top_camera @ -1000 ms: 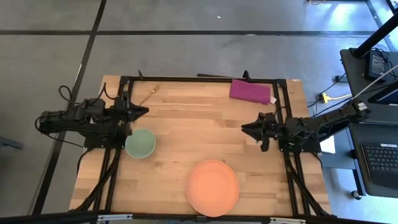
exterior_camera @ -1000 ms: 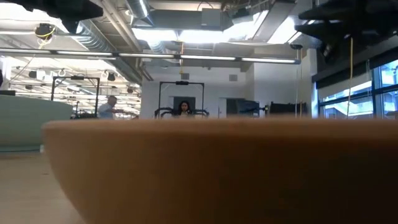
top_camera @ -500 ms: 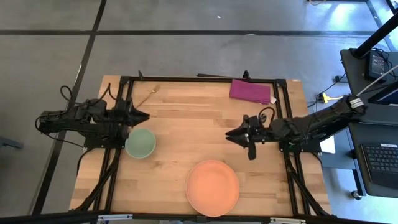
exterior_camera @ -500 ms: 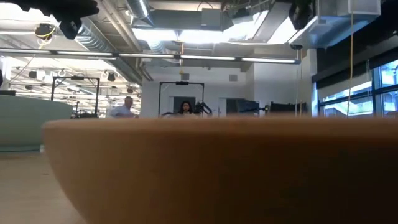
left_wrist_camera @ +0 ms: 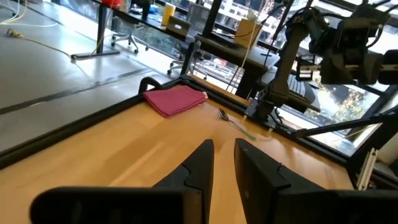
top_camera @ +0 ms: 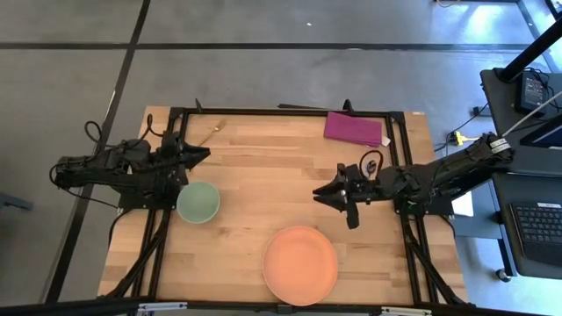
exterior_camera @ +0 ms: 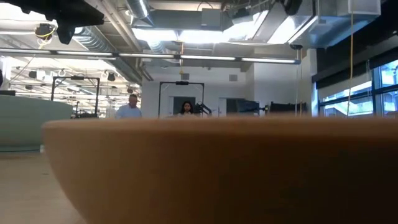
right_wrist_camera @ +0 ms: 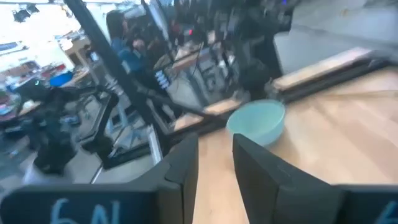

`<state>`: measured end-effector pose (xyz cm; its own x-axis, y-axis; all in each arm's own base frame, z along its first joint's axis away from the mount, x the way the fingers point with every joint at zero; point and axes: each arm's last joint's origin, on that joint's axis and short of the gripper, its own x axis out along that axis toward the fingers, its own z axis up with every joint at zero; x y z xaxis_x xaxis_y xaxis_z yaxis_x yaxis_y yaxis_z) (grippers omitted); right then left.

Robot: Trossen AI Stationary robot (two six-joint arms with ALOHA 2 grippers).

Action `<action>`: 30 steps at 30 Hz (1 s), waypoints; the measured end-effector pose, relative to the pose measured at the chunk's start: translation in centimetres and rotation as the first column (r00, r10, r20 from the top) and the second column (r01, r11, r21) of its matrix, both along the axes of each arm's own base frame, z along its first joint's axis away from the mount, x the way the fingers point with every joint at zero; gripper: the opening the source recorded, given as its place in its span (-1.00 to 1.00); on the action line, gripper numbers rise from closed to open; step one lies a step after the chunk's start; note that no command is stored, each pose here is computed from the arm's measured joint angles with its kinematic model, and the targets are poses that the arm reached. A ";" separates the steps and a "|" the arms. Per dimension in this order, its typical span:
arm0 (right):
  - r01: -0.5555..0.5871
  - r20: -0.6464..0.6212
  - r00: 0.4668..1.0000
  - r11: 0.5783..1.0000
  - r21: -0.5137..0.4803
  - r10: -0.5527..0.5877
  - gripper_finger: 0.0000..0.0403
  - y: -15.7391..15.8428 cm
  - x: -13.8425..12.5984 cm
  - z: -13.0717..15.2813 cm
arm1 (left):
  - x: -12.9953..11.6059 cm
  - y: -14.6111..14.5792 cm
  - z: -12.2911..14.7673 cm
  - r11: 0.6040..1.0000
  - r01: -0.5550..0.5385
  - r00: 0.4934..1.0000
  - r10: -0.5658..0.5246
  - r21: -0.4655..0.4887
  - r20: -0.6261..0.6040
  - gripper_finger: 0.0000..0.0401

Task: Set table place
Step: Put the light orange plate to the center of the table

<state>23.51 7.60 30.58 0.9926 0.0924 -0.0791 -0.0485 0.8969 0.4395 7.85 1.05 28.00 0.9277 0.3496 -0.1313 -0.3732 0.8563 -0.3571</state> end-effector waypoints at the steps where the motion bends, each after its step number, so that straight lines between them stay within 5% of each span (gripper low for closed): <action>1: -0.006 -0.015 1.000 1.000 0.012 0.006 -0.50 0.1 0.1 -0.2 | 0.0 0.0 0.0 1.000 -0.001 1.000 0.001 0.000 0.000 -0.73; 12: -0.025 -0.174 0.985 0.997 -0.074 0.011 -0.50 1.0 2.0 -3.6 | 0.0 0.0 -0.3 1.000 0.000 0.999 0.001 0.006 -0.033 -0.83; 21: 0.012 -0.310 0.950 0.999 -0.033 -0.021 -0.50 1.5 3.3 -6.6 | -0.3 0.0 -1.2 1.000 -0.008 0.992 0.006 -0.022 -0.123 -0.89; 30: 0.061 -0.301 0.952 0.998 -0.009 -0.061 -0.50 0.6 3.9 -6.7 | -0.3 0.0 -1.4 0.999 -0.015 0.991 0.009 -0.042 -0.135 -0.94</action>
<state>27.37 8.21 23.88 0.9265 0.0329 -0.3748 0.1405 0.8939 0.4257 7.55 1.06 26.59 0.8963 0.3520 -0.2696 -0.4305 0.8364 -0.3392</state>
